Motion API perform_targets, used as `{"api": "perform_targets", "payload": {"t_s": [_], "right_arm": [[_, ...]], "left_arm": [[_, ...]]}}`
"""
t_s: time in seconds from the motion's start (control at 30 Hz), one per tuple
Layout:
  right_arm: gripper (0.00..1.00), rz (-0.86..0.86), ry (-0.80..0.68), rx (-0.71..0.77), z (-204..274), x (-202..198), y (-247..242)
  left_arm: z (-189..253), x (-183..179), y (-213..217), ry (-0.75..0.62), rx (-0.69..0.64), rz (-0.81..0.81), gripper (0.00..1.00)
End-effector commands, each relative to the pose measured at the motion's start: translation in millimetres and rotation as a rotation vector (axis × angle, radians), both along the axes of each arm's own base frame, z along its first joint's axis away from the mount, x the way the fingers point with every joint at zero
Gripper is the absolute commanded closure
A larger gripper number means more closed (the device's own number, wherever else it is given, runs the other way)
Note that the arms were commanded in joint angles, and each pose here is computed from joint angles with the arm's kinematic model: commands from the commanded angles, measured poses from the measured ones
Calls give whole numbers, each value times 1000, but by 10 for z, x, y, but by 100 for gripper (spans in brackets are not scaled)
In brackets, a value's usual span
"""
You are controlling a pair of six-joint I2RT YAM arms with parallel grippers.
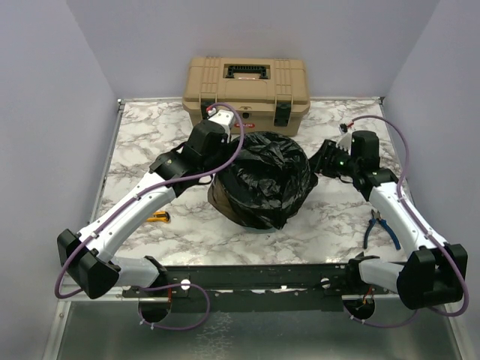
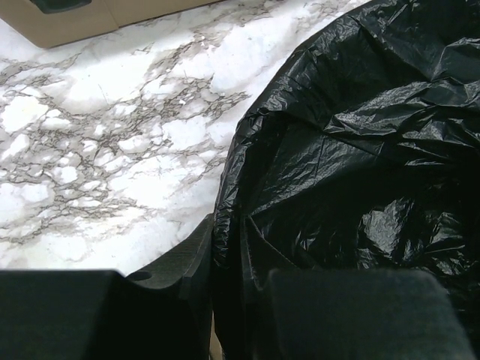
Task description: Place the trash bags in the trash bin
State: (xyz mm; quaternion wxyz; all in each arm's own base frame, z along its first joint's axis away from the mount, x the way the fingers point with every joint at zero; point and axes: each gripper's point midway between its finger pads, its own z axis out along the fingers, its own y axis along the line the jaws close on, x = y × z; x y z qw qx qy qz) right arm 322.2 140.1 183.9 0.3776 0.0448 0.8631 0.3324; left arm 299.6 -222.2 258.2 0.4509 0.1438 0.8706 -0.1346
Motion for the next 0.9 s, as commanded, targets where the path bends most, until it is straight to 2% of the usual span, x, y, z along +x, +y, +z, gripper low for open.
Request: {"api": "perform_targets", "payload": {"t_s": [0.0, 0.1, 0.2, 0.4, 0.5, 0.6, 0.77, 0.87], "right_arm": [[49, -147, -78, -148, 249, 140, -353], [44, -258, -95, -209, 415, 97, -642], [44, -263, -111, -175, 500, -51, -658], [43, -223, -151, 26, 687, -376, -416], [39, -166, -220, 199, 869, -540, -214], [38, -76, -227, 366, 906, -694, -3], [37, -8, -221, 460, 846, -739, 122], [40, 7, -191, 469, 753, -701, 154]], "left_arm": [[-40, -64, 90, 11, 10, 16, 83], [-19, -63, 132, 4, 13, 36, 86], [-5, -46, 204, -2, 26, 75, 92], [-4, 7, 279, 15, 15, 179, 100], [2, 50, 306, 23, 1, 236, 100], [0, 82, 312, 25, -3, 266, 100], [1, 108, 332, 26, -1, 294, 100], [1, 109, 334, 26, 1, 296, 100]]}}
